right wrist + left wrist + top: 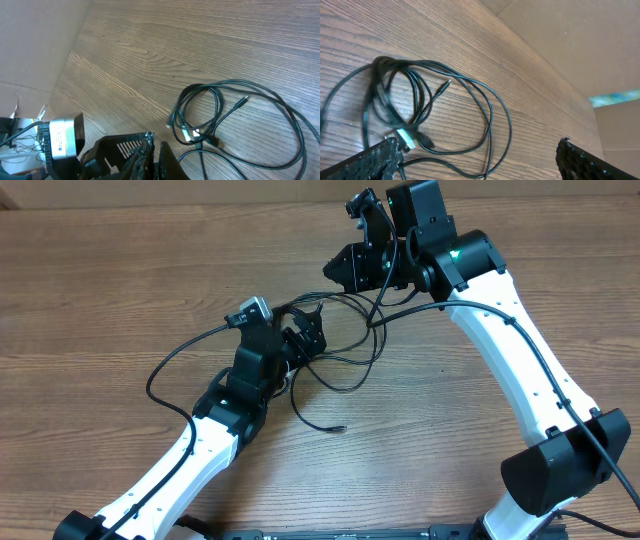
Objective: Untangle cables
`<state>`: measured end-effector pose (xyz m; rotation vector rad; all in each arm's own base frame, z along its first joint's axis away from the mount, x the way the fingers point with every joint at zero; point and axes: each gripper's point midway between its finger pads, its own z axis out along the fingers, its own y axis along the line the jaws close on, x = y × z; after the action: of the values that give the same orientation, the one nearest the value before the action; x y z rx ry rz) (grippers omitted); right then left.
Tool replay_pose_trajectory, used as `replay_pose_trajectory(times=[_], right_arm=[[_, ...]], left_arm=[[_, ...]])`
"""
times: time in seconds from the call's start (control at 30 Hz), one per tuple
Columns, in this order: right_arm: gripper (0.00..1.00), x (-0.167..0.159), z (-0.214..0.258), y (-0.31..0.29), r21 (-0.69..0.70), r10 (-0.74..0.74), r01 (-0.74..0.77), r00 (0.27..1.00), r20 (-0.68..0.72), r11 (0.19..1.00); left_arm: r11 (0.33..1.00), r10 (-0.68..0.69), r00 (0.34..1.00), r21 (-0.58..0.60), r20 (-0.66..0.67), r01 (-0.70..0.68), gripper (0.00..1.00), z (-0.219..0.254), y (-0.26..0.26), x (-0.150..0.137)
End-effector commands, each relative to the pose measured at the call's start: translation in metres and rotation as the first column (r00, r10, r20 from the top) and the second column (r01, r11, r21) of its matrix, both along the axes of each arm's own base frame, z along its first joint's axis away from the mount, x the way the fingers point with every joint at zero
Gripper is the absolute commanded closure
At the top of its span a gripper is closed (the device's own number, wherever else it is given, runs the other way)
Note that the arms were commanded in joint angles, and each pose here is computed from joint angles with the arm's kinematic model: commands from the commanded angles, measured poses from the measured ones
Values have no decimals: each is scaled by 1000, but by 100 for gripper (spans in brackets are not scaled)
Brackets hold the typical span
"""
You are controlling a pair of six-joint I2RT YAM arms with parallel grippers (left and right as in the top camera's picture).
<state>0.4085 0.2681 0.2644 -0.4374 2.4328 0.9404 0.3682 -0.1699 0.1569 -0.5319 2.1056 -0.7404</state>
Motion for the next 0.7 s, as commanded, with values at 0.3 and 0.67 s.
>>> replay_pose_trajectory(times=[0.3,0.67], right_arm=[[76,18,-18,-21,-132,-112,114,993,28,985],[59,37,-64,-15,-172,-118,112,993,-24,979]], left_arm=[[924,250,964,319,-87,-211,0,-38,68,-15],[857,409,902,397,-138,-328,1,-53,107,-30]])
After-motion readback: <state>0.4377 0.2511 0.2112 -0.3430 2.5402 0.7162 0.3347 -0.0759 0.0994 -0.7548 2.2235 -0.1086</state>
